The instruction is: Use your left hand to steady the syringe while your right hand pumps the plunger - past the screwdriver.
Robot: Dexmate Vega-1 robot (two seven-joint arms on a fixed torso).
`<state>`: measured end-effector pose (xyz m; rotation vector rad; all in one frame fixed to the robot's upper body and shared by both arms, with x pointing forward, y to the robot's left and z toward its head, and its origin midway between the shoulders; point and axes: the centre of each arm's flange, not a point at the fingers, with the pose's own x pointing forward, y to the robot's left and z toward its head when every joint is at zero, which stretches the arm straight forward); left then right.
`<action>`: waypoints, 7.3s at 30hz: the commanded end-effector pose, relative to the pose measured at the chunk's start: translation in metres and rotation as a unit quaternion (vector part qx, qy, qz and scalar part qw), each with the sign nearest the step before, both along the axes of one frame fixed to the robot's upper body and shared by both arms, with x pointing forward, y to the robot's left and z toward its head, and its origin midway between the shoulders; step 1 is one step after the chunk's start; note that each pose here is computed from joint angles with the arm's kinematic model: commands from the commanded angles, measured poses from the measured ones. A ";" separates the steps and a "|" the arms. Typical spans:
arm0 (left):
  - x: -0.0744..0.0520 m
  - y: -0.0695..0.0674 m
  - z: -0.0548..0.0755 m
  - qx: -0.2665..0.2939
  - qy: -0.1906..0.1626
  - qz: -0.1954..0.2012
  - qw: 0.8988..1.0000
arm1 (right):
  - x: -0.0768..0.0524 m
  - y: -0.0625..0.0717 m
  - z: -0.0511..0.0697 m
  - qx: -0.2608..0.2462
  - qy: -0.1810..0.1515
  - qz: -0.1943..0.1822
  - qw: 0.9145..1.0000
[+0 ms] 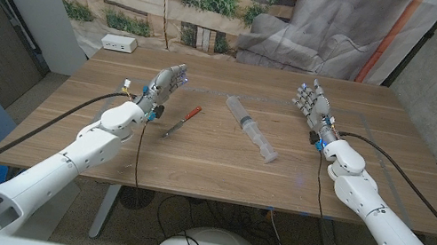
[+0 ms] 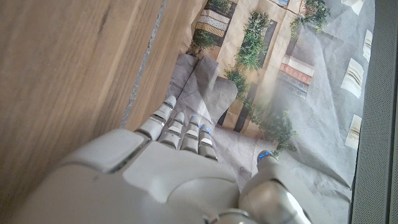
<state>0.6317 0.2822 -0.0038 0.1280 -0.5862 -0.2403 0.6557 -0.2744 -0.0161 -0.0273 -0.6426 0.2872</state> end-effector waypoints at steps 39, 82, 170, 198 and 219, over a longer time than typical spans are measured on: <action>-0.022 -0.060 0.120 0.473 -0.078 0.021 0.878 | 0.000 0.005 -0.010 0.006 -0.025 -0.006 1.000; -0.004 -0.126 0.178 0.759 -0.209 0.029 0.617 | -0.014 0.005 -0.021 0.016 -0.030 -0.018 0.999; 0.068 -0.205 0.098 0.828 -0.283 0.010 0.484 | -0.025 -0.003 -0.028 0.018 -0.024 -0.030 0.999; 0.078 -0.218 0.079 0.811 -0.262 0.027 0.522 | -0.031 -0.006 -0.031 0.022 -0.023 -0.034 0.999; 0.087 -0.222 0.070 0.798 -0.260 0.058 0.540 | -0.035 -0.011 -0.034 0.026 -0.023 -0.041 0.999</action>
